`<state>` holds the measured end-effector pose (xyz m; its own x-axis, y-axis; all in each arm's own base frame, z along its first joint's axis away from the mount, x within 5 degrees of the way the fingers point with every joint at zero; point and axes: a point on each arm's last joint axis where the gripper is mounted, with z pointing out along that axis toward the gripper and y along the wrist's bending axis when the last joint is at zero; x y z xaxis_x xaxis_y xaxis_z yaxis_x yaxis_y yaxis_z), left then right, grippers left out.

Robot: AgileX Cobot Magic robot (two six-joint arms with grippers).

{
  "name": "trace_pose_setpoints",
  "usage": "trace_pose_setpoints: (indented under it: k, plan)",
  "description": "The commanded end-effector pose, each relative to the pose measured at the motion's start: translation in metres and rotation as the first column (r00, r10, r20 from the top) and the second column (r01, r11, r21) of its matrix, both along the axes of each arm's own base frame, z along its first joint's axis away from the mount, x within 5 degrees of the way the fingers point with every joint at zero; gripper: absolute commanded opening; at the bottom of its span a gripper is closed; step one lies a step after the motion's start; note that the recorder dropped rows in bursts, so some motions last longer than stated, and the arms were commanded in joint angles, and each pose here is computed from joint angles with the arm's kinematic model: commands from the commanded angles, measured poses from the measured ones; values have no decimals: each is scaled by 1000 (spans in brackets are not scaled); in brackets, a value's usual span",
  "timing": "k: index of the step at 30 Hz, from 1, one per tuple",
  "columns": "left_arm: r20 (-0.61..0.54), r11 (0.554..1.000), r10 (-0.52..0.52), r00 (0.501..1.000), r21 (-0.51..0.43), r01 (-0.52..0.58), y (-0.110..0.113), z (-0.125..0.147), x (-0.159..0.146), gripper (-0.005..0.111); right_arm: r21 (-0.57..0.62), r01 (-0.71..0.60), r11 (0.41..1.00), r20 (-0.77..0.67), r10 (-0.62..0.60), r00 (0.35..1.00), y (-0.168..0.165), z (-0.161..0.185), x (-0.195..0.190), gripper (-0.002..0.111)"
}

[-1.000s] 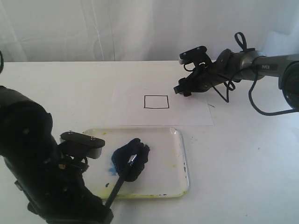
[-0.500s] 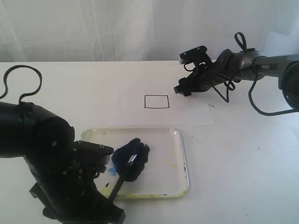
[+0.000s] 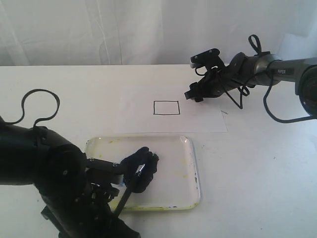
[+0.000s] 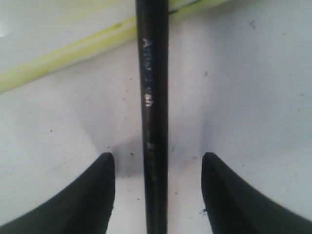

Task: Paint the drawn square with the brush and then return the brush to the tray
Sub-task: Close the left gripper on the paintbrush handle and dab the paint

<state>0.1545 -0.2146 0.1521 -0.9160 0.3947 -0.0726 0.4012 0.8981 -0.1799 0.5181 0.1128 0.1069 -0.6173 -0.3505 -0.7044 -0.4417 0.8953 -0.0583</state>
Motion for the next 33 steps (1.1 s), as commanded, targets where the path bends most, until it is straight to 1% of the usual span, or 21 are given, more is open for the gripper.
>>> trace_pose_setpoints:
  k: [1, 7, 15, 17, 21, 23, 30, 33]
  plan:
    - [-24, 999, 9, 1000, 33, -8, 7, -7, -7, 57, -12, -4, 1000, -2, 4, 1000, -1, -4, 0, 66]
    - [4, 999, -7, 1000, 31, 7, 7, -8, -5, 56, -12, -4, 1000, -2, 4, 1000, -1, -4, 0, 66]
    - [3, 999, -12, 1000, 35, 12, 7, -8, -5, 55, -12, -4, 1000, -2, 4, 1000, -1, -4, 0, 66]
    - [3, 999, -12, 1000, 35, 12, 7, -8, -5, 50, -12, -4, 1000, -2, 4, 1000, -1, -4, 0, 66]
    - [5, 999, -14, 1000, 34, 14, 7, -8, -5, 27, -12, -4, 1000, -2, 4, 1000, -1, -4, 0, 66]
    - [6, 999, -14, 1000, 32, 13, 7, -8, -5, 18, -12, -4, 1000, -2, 4, 1000, -1, -4, 0, 66]
    - [10, 1000, -13, 1000, 28, 13, 7, -8, -4, 0, -12, -4, 1000, -2, 4, 1000, -1, -4, 0, 66]
    - [10, 1000, -13, 1000, 28, 13, 7, -8, -4, 0, -12, -4, 1000, -2, 4, 1000, -1, -4, 0, 66]
